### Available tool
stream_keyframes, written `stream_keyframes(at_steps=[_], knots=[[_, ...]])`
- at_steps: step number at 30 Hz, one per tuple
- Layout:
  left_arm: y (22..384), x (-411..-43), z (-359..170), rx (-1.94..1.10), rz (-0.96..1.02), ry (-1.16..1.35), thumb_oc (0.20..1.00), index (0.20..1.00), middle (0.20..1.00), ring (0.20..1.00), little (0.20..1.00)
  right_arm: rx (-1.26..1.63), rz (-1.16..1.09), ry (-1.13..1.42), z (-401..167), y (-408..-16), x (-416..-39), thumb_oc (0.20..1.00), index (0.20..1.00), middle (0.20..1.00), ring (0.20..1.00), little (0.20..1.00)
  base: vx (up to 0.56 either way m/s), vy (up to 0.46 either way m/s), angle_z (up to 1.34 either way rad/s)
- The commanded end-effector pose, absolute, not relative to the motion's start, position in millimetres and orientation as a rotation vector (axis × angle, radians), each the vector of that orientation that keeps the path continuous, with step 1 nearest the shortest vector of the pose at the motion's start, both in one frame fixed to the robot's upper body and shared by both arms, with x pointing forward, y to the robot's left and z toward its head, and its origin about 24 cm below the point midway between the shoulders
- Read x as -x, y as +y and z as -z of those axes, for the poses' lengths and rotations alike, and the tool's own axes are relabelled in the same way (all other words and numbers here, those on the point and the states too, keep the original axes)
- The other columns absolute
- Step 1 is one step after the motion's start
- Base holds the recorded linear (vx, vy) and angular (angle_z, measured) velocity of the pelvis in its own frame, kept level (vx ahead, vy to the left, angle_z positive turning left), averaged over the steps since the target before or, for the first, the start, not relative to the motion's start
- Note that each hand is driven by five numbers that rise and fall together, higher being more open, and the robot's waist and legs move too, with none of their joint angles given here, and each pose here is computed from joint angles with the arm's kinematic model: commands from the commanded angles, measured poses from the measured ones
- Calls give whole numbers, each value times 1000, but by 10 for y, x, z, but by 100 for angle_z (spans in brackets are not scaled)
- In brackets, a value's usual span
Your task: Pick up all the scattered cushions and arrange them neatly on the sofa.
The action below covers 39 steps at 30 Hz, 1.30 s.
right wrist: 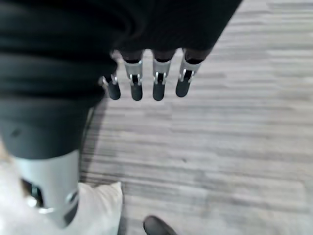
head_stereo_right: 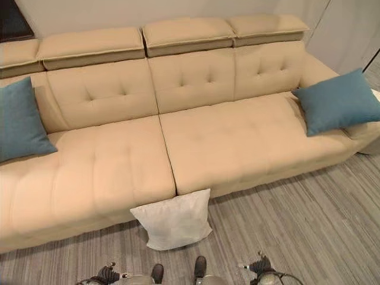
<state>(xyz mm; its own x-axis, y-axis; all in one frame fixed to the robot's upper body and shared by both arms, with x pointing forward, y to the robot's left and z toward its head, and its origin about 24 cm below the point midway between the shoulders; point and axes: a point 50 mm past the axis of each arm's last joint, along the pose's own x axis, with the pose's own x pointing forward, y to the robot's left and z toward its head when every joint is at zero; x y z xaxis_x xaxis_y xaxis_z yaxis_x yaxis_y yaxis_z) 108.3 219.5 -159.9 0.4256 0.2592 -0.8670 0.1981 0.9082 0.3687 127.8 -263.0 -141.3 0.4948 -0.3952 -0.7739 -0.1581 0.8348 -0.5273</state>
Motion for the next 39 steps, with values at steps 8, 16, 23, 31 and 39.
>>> stream_keyframes(at_steps=[8,16,23,31,39], knots=[[2102,-1358,1526,-488,5,1051,1000,1000,1000,1000,1000,577,226,1122,1438,-2747,-1072,1000,1000,1000,1000,1000,62,4,79],[2281,-1227,1534,-477,-69,1092,1000,1000,1000,1000,1000,623,151,1100,1447,-2636,-1180,1000,1000,1000,1000,1000,120,164,-27],[2412,-1215,1504,-493,-106,1088,1000,1000,1000,1000,1000,638,125,1065,1418,-2615,-1281,1000,1000,1000,1000,1000,84,54,-8],[2392,-1235,1501,-489,-98,1076,1000,1000,1000,1000,1000,655,142,1066,1403,-2688,-1248,1000,1000,1000,1000,1000,86,-81,21],[2351,-1701,1298,-424,-170,890,1000,1000,1000,1000,1000,638,195,992,1317,-2716,-1431,1000,1000,1000,1000,1000,-55,-60,11]])
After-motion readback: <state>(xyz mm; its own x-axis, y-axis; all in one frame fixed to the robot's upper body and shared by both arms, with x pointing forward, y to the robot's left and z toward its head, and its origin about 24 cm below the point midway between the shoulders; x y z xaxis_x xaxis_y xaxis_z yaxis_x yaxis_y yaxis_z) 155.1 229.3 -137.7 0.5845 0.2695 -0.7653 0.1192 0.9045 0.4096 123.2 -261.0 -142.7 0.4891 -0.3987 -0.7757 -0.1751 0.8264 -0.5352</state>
